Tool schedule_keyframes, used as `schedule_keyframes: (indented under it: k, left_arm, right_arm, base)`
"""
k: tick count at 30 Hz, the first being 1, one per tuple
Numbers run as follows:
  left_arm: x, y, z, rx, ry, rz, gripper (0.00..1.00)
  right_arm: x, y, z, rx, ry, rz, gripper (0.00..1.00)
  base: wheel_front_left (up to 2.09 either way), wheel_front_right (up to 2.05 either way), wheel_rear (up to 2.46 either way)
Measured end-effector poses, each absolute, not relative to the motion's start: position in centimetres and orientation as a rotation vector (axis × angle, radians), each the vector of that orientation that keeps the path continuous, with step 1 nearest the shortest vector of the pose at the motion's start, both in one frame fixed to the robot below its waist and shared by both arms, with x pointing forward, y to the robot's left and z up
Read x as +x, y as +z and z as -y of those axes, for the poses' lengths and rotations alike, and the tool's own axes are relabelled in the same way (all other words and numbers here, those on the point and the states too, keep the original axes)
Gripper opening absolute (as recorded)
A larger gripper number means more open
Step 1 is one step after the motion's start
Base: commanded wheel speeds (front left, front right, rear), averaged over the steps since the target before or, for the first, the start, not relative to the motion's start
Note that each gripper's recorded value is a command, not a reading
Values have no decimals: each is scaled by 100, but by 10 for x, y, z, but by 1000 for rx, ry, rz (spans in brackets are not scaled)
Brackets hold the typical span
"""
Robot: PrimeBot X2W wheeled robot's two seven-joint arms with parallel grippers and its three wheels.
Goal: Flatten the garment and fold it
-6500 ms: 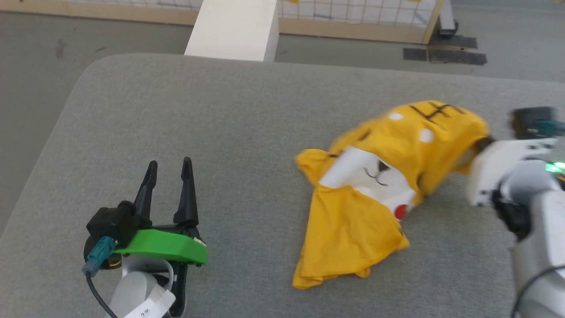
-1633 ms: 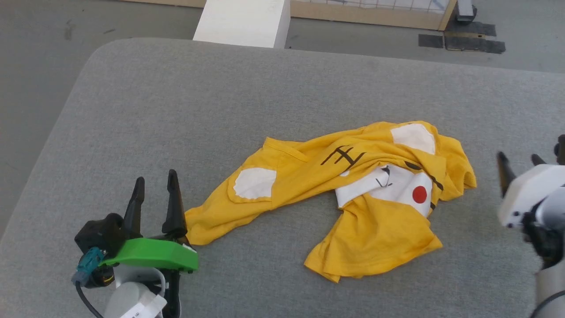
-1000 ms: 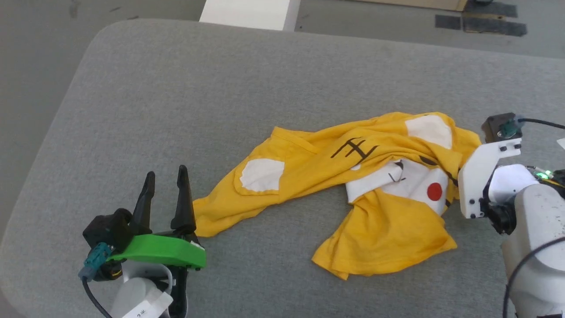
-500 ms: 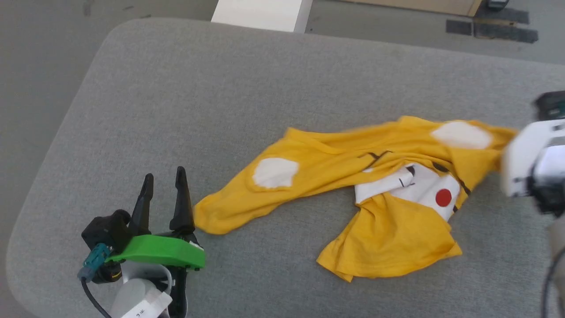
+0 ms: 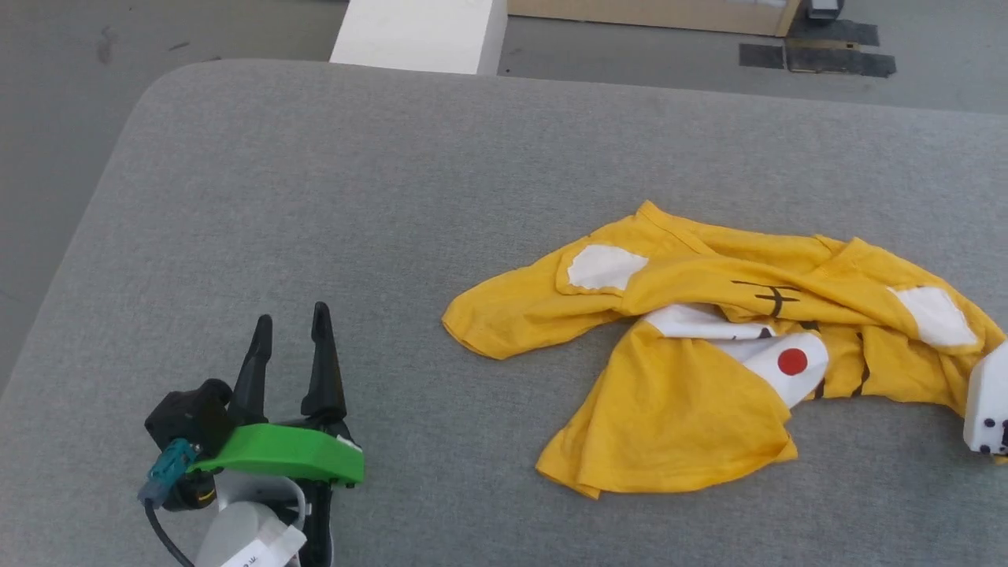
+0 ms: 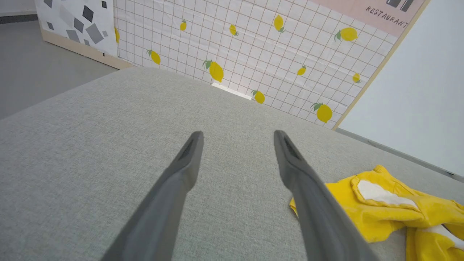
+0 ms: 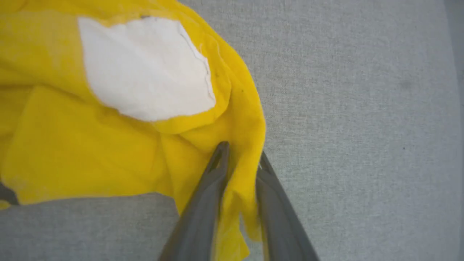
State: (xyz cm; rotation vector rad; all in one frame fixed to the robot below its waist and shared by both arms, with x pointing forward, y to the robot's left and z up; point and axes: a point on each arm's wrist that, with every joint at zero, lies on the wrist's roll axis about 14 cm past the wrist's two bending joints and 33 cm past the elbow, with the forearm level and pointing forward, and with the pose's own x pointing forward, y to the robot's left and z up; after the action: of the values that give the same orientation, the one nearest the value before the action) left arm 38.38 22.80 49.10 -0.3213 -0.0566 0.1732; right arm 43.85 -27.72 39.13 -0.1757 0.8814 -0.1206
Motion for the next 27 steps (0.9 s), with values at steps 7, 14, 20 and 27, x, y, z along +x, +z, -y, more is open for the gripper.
schedule_keyframes:
  k: [7,14,20,27]
  left_arm:
    - [382,497,-223,-324,154,71,100]
    - [394,491,-196,-354,66,-25,100]
    - [436,461,-158,-290,-56,-386,100]
    - [450,420,-132,-97,-173,-775,100]
  right_arm:
    - [444,443,270,71,-199,-499,100]
    - [403,456,288,192,-265,-393,100]
    - [394,458,294,213,-279,-377,100]
    - [388,452,309,194,-325,-397,100]
  base:
    - [0,0,0]
    - [0,0,0]
    - [0,0,0]
    - [0,0,0]
